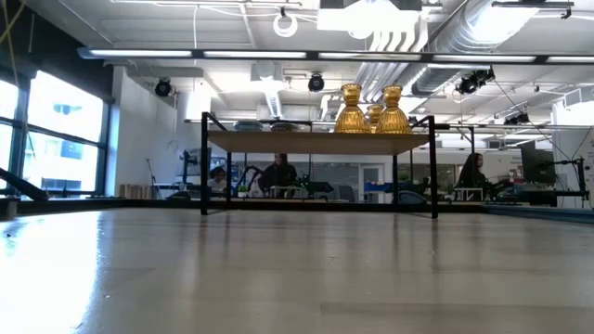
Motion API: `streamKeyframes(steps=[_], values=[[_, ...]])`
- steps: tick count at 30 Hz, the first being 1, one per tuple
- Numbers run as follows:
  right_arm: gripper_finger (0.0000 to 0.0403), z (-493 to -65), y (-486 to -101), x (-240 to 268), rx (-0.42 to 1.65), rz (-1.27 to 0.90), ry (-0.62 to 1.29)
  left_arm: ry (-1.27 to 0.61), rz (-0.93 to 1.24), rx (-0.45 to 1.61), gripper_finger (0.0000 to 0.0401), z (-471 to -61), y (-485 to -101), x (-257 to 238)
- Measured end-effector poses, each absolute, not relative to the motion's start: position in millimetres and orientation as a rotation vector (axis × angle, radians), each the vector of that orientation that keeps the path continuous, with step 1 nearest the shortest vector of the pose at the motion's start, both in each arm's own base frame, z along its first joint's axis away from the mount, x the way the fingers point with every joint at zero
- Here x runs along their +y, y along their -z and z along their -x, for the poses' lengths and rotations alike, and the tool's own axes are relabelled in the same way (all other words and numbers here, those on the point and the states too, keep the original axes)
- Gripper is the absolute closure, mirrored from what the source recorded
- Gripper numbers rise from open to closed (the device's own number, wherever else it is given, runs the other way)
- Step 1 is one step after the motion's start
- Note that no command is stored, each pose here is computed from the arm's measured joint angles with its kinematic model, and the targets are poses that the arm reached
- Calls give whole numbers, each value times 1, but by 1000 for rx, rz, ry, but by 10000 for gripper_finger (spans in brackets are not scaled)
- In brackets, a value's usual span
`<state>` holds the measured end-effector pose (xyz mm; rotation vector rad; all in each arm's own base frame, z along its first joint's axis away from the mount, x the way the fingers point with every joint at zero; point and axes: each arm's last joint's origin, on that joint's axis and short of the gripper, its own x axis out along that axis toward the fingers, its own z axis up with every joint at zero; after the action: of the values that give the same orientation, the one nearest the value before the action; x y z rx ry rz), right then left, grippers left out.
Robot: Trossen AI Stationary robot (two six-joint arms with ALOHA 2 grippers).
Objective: Pick & Place candle stick holders
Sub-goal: Put the pink patterned candle on the shelf
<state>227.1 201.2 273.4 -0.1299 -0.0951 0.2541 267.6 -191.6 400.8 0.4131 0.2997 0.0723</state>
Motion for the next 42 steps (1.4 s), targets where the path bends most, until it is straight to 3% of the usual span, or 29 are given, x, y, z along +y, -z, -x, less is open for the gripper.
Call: streamKeyframes(steps=[8, 18, 30, 42], values=[[144, -223, -273, 205, -92, 154, -219, -390, -333, 316, 114, -255, -452, -111], [144, -223, -270, 205, -59, 158, -221, -508, -117, 544, 114, -260, -481, -12], [144, -219, -266, 209, -20, 105, -237, -508, 50, 1034, 114, -305, -417, 70], [144, -218, -264, 211, 0, 121, -245, -477, 87, 1196, 114, -349, -361, 113]])
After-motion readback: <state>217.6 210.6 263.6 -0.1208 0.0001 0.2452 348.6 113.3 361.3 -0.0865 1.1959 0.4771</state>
